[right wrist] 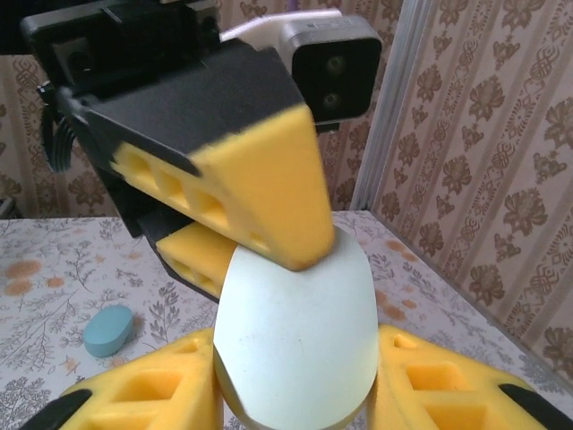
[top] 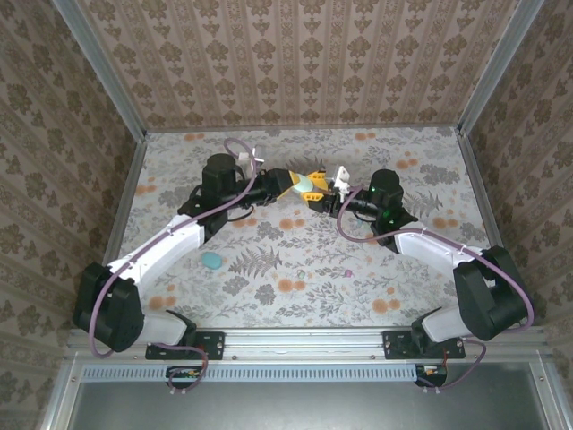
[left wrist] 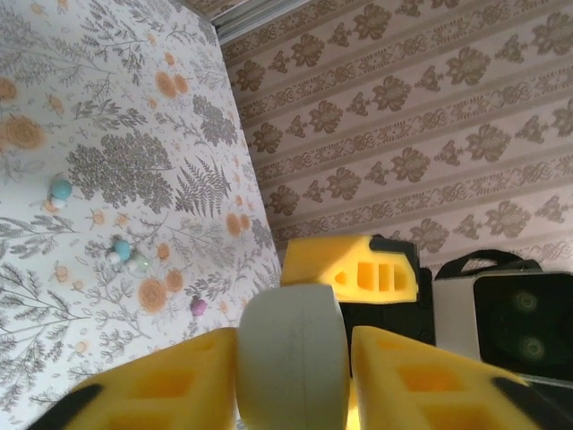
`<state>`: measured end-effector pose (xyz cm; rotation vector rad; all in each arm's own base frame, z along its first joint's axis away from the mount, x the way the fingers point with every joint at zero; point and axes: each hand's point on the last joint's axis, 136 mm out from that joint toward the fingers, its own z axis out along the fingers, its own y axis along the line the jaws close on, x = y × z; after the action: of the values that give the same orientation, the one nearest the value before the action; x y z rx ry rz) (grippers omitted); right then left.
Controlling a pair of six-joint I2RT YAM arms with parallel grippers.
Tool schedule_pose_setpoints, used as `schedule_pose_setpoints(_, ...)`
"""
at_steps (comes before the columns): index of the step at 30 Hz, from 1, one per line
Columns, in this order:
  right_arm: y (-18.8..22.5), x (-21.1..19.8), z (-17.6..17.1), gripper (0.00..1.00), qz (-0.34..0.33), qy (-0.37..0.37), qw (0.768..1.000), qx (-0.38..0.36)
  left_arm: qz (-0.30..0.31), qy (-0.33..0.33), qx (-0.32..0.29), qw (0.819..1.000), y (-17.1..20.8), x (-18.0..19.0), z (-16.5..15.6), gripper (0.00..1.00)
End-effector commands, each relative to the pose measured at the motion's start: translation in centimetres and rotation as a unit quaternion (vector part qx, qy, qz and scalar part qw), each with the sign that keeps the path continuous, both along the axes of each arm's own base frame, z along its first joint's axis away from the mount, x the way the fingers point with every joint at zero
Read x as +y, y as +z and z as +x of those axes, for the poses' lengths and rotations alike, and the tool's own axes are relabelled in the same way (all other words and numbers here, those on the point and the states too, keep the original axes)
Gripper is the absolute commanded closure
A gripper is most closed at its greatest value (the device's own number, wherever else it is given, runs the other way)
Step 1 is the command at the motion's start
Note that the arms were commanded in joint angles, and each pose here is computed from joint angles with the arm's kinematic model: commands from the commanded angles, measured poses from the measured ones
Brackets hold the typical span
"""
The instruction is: Insert wireless bluetooth earbuds into charging case
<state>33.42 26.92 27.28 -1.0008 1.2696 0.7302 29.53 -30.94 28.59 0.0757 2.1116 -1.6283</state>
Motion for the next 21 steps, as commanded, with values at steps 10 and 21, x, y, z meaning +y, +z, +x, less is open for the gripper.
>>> schedule_pose_setpoints(10, 1.7, 0.3, -3.3, 0.71, -0.02, 0.179, 0.978, 0.102, 0.166, -0.025, -0.459, 0.873, 2.2, 5.0, -3.4, 0.21)
schedule_pose_setpoints(21, 3.1, 0.7, -4.0, 0.69, -0.026, 0.214, 0.972, 0.099, 0.104, -0.118, -0.544, 0.824, 2.3, 3.9, -4.3, 0.23)
